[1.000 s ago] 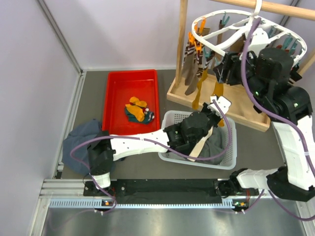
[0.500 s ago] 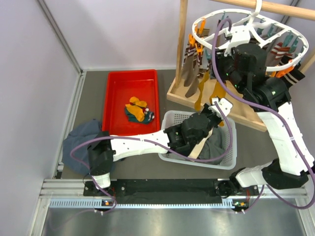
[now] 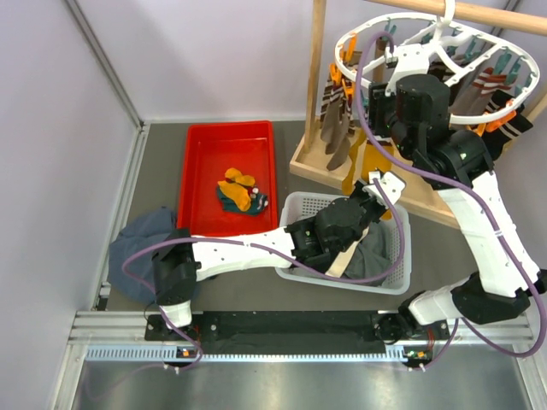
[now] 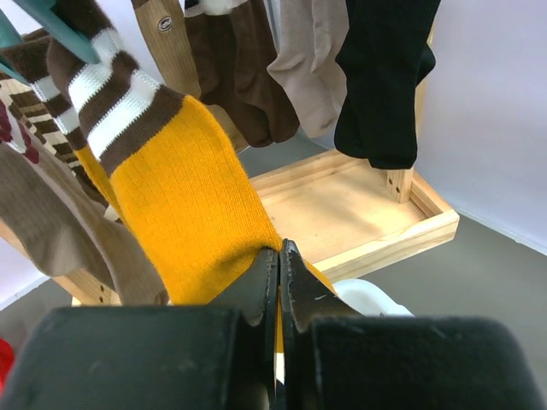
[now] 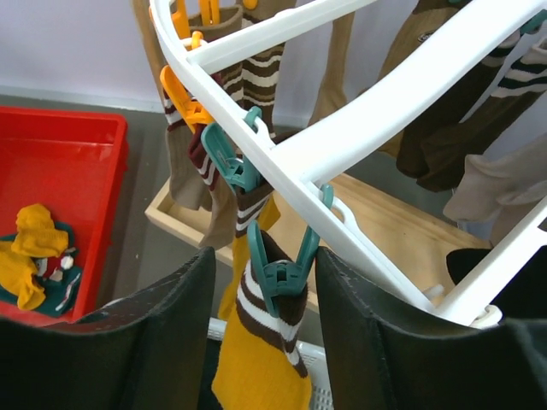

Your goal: Remove the socks clipped to the hanger

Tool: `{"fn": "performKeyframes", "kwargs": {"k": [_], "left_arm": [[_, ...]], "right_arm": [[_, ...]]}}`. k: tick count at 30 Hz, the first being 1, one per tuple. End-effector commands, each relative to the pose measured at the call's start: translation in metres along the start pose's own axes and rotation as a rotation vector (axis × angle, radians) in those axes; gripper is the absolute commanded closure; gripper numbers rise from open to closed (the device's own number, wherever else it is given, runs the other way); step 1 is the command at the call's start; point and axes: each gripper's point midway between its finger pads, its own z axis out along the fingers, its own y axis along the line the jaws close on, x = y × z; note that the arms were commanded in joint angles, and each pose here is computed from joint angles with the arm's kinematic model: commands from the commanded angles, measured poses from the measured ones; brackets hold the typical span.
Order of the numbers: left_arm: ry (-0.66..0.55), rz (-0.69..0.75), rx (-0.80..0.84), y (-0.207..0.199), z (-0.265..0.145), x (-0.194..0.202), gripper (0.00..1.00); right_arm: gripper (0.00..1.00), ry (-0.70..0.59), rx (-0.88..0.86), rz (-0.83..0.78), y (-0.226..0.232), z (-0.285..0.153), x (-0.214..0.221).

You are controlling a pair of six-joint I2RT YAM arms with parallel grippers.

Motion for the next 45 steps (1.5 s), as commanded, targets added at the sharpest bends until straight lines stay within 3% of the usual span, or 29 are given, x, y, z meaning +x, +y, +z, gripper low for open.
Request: {"fn": "performKeyframes", "kwargs": {"k": [1, 14, 20, 34, 40, 44, 45], "left_arm": [[-0.084, -0.046, -0.021, 0.004, -0.001, -0.031, 1.00], [-0.077, -0.047, -0.035, 0.005, -0.005, -0.028, 1.00], [-0.076, -0.055, -0.055, 0.011, -0.008, -0.026, 1.00], [-0.054, -0.065, -0.128, 0.030, -0.019, -0.017, 1.00], [0.014, -0.150, -0.252, 0.085, -0.037, 0.004, 1.00], [0.041, -0.233, -0.392, 0.163, -0.061, 0.003, 1.00], [0.115, -0.218, -0.420, 0.178, -0.068, 0.019, 1.00]], "right_arm": [[0.54, -0.114, 0.047, 0.086, -0.009, -0.007, -0.031], [0.88, -0.163, 0.088, 0.122, -0.018, -0.011, -0.038], [0.99, -0.191, 0.079, 0.143, -0.020, -0.017, -0.043], [1.00, -0.221, 0.014, 0.206, -0.014, -0.028, -0.049], [1.00, -0.232, 0.003, 0.222, -0.020, -0.039, -0.050], [1.00, -0.225, 0.015, 0.228, -0.028, -0.038, -0.044], [1.00, -0.228, 0.012, 0.236, -0.030, -0.041, -0.043]]}}
